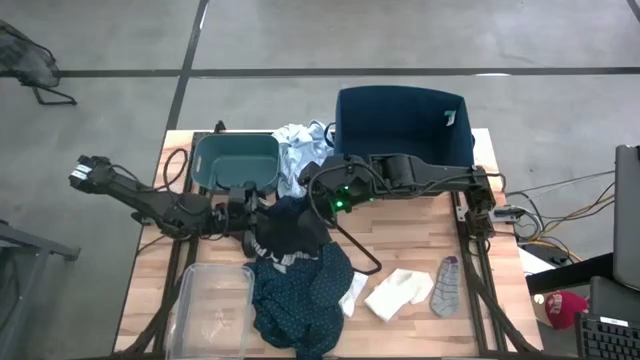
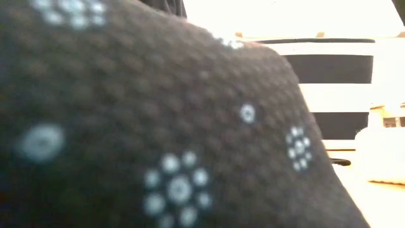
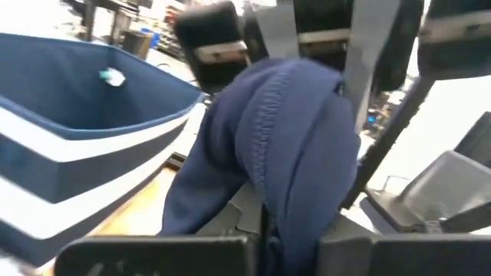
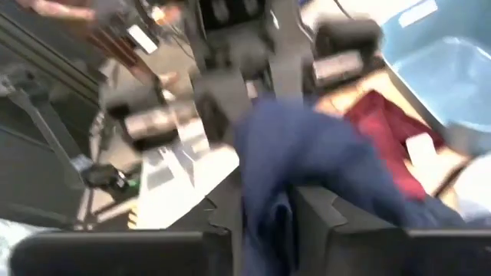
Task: Pick & Place Cloths
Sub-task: Put the dark blue boxers into the green bin
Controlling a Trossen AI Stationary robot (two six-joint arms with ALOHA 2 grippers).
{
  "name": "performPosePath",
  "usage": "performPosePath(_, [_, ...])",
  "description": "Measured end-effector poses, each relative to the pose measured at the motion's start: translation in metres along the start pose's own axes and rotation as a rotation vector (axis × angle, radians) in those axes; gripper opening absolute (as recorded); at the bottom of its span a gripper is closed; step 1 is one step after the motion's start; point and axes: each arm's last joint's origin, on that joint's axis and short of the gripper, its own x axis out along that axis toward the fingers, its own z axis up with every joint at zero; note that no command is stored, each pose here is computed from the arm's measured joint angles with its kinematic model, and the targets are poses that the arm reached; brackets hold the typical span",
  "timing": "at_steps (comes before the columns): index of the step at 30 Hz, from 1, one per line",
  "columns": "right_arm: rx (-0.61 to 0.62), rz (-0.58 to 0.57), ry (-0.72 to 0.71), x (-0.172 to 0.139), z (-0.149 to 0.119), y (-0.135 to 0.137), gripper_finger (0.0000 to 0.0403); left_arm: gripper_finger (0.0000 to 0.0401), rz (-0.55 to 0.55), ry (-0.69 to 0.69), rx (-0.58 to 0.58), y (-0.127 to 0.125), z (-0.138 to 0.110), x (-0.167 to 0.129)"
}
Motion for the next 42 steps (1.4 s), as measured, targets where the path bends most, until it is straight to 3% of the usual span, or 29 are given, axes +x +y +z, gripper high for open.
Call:
performPosePath(11, [0.005,-0.275,0.164,-0.014,-0.022,-0.015,0.0181,0.0029,0.328,-0.109,0.055,0.029,0.031,-0.054])
performPosePath(20, [0.002,-0.295,0.16,-0.014,-0.025,-0.014,0.0217,0.0028,0.779,-0.245,0.243,0.05,0.053,-0.091])
performPosePath(24, [0.0,-0.295,0.162,-0.013,-0.025,-0.013,0.0221,0.0032,0.948,-0.27,0.274,0.057,0.058,-0.102])
performPosePath(33, [-0.007,-0.314,0.139,-0.013,-0.025,-0.013,0.0204,0.0031,1.067,-0.282,0.295,0.076,0.052,-0.112])
performPosePath(38, [-0.007,-0.302,0.122,-0.012,-0.023,-0.012,0.0194,0.003,0.945,-0.247,0.279,0.085,0.044,-0.105])
performPosePath(42, [-0.005,-0.292,0.107,-0.012,-0.022,-0.011,0.0189,0.003,0.913,-0.203,0.245,0.098,0.031,-0.098])
